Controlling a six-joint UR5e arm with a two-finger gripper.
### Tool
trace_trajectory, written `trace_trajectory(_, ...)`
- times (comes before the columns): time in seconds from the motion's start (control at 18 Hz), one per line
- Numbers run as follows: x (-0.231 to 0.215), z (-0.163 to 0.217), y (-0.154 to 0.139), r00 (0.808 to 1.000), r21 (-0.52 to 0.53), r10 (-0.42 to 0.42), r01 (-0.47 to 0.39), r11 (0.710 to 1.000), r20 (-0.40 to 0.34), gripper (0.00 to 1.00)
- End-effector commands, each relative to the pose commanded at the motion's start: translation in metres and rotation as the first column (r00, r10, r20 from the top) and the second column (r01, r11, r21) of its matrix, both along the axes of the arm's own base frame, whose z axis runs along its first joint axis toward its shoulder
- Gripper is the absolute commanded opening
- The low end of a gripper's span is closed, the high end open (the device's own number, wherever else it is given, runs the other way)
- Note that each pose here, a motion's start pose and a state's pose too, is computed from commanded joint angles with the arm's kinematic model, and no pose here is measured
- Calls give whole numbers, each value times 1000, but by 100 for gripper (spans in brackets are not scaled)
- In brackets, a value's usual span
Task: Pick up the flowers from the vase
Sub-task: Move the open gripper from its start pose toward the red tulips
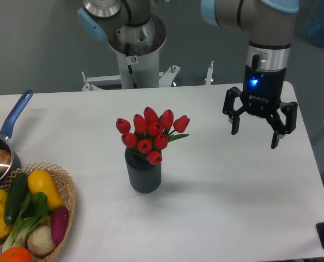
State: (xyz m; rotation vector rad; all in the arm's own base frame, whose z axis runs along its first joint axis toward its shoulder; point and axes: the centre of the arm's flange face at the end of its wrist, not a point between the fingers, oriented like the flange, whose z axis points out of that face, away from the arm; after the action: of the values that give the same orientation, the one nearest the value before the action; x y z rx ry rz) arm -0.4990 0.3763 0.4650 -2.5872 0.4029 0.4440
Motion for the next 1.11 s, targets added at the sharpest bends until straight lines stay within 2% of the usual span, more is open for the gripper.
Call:
trace_trajectory(0.28, -6, 1, -6, 1000, -3, -9, 9, 1000, -17, 100)
trace_trajectory(0.61, -6, -15, -9, 999, 38, -9, 7, 999, 40, 100)
trace_trajectory(0.94, -34, -47, -64, 992, 121, 41, -56, 991, 122, 100)
trace_trajectory(1.11, -41, -63, -86, 992, 187, -20, -3, 982, 123, 100)
